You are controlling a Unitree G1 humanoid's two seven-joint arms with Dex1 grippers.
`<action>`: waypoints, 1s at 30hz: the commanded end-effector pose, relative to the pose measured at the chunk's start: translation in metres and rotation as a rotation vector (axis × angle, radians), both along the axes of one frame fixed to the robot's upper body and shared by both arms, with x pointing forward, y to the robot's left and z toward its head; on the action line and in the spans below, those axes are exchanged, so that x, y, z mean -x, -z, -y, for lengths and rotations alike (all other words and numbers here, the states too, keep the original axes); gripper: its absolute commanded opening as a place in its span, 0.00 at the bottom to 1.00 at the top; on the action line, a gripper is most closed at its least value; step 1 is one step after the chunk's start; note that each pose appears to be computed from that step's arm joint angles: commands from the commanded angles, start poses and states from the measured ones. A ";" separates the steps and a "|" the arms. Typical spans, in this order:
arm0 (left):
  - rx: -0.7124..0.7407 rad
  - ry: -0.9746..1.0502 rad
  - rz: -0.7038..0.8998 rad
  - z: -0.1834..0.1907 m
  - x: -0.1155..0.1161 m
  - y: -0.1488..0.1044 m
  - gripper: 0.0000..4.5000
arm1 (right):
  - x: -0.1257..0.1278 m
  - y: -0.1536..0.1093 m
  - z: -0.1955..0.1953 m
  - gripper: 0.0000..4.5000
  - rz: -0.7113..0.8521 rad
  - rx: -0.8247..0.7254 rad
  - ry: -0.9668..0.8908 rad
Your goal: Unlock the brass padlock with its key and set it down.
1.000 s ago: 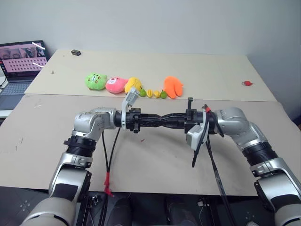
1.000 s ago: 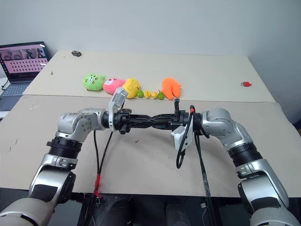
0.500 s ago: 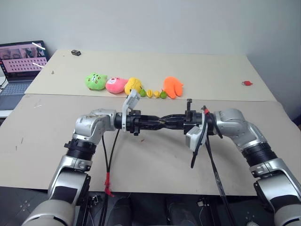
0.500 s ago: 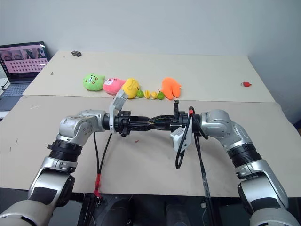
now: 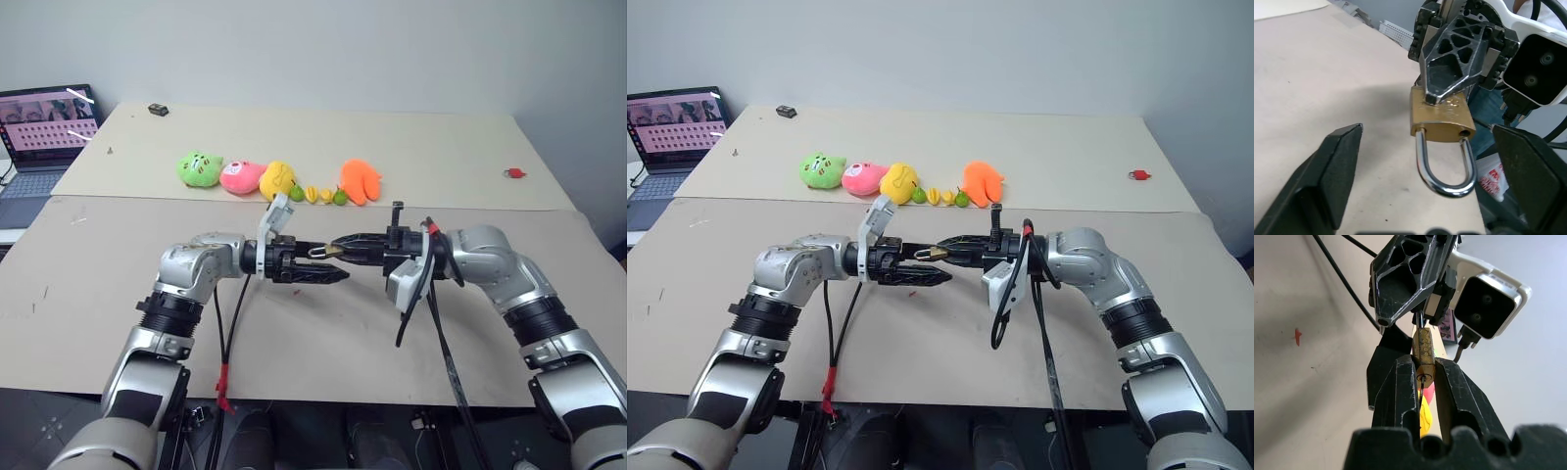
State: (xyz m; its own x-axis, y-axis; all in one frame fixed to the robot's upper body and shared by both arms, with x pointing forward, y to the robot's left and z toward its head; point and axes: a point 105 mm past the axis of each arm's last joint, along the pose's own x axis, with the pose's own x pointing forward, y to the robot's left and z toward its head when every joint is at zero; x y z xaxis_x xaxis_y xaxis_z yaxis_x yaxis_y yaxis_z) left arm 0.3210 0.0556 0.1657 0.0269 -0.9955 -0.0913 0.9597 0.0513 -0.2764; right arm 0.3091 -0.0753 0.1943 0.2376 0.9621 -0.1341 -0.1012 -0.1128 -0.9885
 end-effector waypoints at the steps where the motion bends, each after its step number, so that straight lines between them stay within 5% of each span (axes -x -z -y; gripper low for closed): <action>1: -0.058 -0.018 0.184 -0.011 0.002 0.004 0.99 | -0.010 -0.004 0.018 0.03 0.011 -0.023 0.074; 11: -0.042 -0.266 0.350 -0.058 -0.009 0.011 0.99 | -0.027 0.008 0.053 0.03 -0.016 -0.029 0.219; 14: 0.017 -0.285 0.341 -0.055 -0.012 0.002 0.85 | -0.028 0.009 0.051 0.03 -0.013 -0.028 0.214; 24: 0.086 -0.274 0.364 -0.030 -0.022 -0.013 0.08 | -0.023 0.004 0.039 0.03 0.015 -0.024 0.166; 30: 0.139 -0.258 0.315 -0.015 -0.028 -0.026 0.04 | -0.016 -0.001 0.033 0.03 0.034 -0.020 0.138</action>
State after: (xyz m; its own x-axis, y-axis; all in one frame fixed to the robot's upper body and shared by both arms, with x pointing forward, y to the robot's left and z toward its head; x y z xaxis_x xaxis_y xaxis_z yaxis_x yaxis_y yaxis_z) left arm 0.3488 0.0747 0.1810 0.2972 -0.9528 0.0619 0.9545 0.2982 0.0080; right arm 0.3276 -0.1101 0.1767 0.3799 0.9128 -0.1498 -0.1359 -0.1051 -0.9851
